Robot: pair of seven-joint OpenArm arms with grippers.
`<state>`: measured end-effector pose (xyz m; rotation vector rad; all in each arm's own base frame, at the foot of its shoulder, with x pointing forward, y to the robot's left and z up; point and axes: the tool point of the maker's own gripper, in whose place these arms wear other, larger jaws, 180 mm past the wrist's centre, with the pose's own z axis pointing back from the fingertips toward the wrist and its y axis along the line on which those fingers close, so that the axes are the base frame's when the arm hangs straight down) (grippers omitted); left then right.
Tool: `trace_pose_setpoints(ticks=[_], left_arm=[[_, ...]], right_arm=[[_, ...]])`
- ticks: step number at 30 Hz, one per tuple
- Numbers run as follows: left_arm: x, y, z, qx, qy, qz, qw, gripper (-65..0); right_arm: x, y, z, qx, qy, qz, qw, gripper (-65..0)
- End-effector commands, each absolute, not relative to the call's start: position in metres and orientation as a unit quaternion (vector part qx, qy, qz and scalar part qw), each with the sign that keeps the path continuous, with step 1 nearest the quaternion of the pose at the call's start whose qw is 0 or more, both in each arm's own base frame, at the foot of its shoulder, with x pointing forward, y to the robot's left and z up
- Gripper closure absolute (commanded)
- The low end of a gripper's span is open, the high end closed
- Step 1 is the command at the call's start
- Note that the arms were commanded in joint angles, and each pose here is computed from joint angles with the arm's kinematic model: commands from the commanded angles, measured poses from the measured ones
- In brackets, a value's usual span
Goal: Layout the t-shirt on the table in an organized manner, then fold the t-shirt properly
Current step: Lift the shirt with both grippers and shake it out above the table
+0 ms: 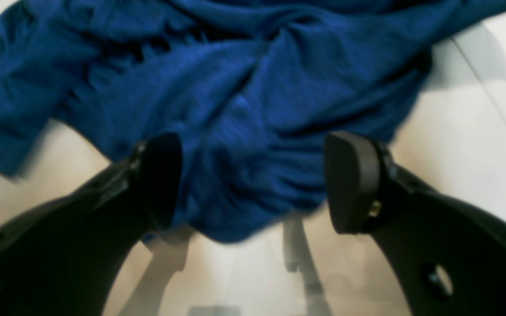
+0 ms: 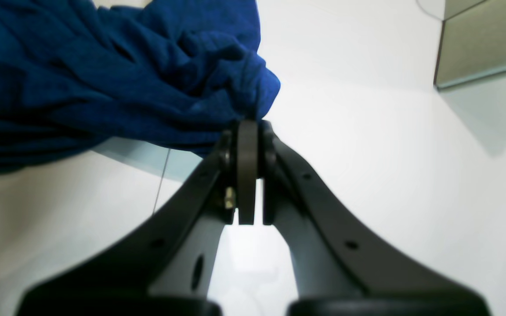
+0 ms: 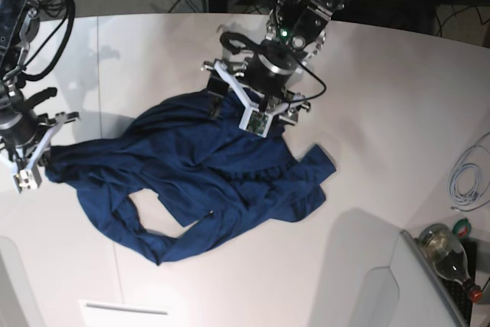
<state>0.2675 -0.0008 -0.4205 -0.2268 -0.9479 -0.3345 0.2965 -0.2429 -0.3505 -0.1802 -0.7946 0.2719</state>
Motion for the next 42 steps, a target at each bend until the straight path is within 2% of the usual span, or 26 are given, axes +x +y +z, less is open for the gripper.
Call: trace_pose_setpoints(ticks=[1,5,9,11,12,15,16,24,27,31,33,34,37,39,40,42], left_arm=[[0.280,-0.003,-0.412,-0.109,-0.473,-0.161,0.860,-48.1],[0.297,0.000,-0.419,-0.098,-0.470,-0.164,0.862,-41.5],[0.309,0.000,-0.430,-0.089,-0.459,-0.163,0.869,-39.0],[0.310,-0.005,-0.435,-0.091,-0.453,-0.164,0.871,-35.1],[0.310,-0.008,-0.435,-0.094,-0.452,-0.160,0.872,-30.1],[0.310,-0.015,-0.426,-0.104,-0.461,-0.155,0.868,-5.4],[0.310,-0.015,-0.424,-0.105,-0.462,-0.155,0.867,0.0],[0.294,-0.005,-0.436,-0.098,-0.438,-0.156,0.880,0.0],[0.298,0.006,-0.419,-0.098,-0.457,-0.124,0.876,0.0],[0.304,0.006,-0.376,-0.113,-0.503,-0.103,0.850,0.0],[0.305,0.008,-0.376,-0.111,-0.504,-0.101,0.851,0.0],[0.303,0.010,-0.385,-0.107,-0.495,-0.102,0.856,-3.3],[0.302,0.013,-0.407,-0.097,-0.472,-0.109,0.870,-24.2],[0.299,0.013,-0.416,-0.094,-0.462,-0.112,0.874,-34.6],[0.299,0.013,-0.417,-0.095,-0.461,-0.112,0.875,-38.2],[0.298,0.013,-0.418,-0.094,-0.461,-0.112,0.875,-39.7]], right_arm=[[0.306,-0.245,-0.336,-0.092,-0.410,0.135,0.897,-0.8],[0.306,-0.245,-0.336,-0.092,-0.410,0.135,0.897,-0.8],[0.305,-0.245,-0.338,-0.091,-0.408,0.134,0.898,-0.8],[0.304,-0.245,-0.343,-0.089,-0.403,0.133,0.901,-0.8],[0.303,-0.245,-0.347,-0.086,-0.398,0.131,0.904,-0.8],[0.302,-0.246,-0.357,-0.079,-0.387,0.128,0.910,-0.8],[0.301,-0.246,-0.360,-0.077,-0.384,0.127,0.911,-0.8],[0.300,-0.247,-0.367,-0.072,-0.376,0.124,0.915,-0.8],[0.300,-0.247,-0.367,-0.072,-0.376,0.124,0.915,-0.8],[0.300,-0.246,-0.368,-0.072,-0.374,0.124,0.916,-0.8],[0.300,-0.246,-0.368,-0.072,-0.374,0.124,0.916,-0.8],[0.300,-0.246,-0.368,-0.072,-0.374,0.124,0.916,-0.8],[0.300,-0.246,-0.368,-0.071,-0.374,0.123,0.916,-0.8],[0.300,-0.246,-0.368,-0.071,-0.374,0.123,0.916,-0.8],[0.299,-0.246,-0.368,-0.071,-0.374,0.123,0.917,-0.8],[0.299,-0.246,-0.368,-0.071,-0.374,0.123,0.917,-0.8]])
